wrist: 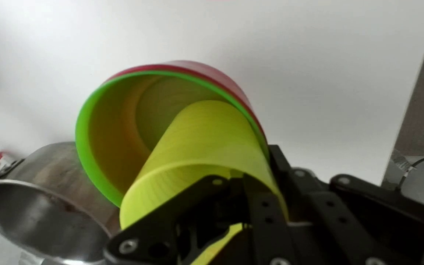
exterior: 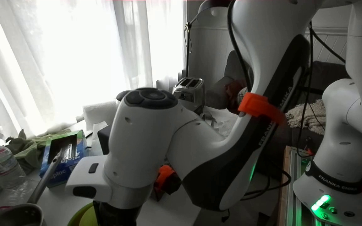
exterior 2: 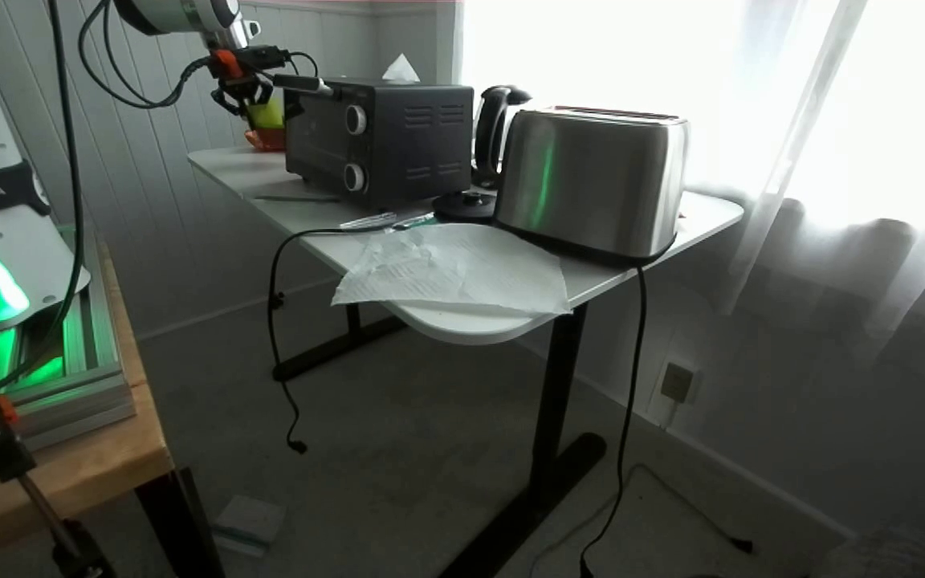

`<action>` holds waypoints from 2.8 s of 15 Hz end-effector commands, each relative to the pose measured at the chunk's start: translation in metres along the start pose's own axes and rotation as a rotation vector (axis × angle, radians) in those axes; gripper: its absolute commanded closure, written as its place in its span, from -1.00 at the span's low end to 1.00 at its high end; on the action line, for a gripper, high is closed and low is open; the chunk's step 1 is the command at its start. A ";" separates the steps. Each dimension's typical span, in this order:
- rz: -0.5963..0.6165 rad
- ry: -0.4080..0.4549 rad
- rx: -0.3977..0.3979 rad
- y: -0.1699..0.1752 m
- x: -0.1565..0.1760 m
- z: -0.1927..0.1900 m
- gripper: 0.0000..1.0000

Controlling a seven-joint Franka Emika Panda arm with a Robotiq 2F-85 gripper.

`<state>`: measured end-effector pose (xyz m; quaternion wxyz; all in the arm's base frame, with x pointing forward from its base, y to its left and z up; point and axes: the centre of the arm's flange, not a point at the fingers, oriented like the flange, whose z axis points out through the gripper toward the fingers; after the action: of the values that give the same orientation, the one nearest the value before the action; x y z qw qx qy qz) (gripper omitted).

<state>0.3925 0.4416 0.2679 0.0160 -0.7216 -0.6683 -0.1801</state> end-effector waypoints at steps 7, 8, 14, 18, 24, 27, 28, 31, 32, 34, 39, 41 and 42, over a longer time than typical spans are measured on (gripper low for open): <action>0.038 -0.094 -0.266 0.046 0.025 -0.150 0.93; 0.061 -0.107 -0.291 0.052 0.026 -0.163 0.93; 0.280 -0.219 -0.330 0.082 0.026 -0.183 0.93; 0.415 -0.269 -0.317 0.101 0.013 -0.171 0.93; 0.432 -0.271 -0.295 0.105 -0.001 -0.159 0.82; 0.435 -0.270 -0.294 0.105 0.000 -0.159 0.82; 0.435 -0.269 -0.295 0.105 0.000 -0.159 0.82; 0.471 -0.262 -0.298 0.114 -0.013 -0.158 0.95; 0.482 -0.258 -0.299 0.119 -0.018 -0.160 0.95; 0.503 -0.276 -0.296 0.127 -0.029 -0.161 0.93; 0.570 -0.282 -0.231 0.144 -0.056 -0.153 0.92; 0.591 -0.283 -0.214 0.147 -0.062 -0.151 0.92; 0.599 -0.283 -0.210 0.148 -0.064 -0.152 0.92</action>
<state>0.4986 0.3339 0.4235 -0.1139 -0.8976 -0.4031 -0.1373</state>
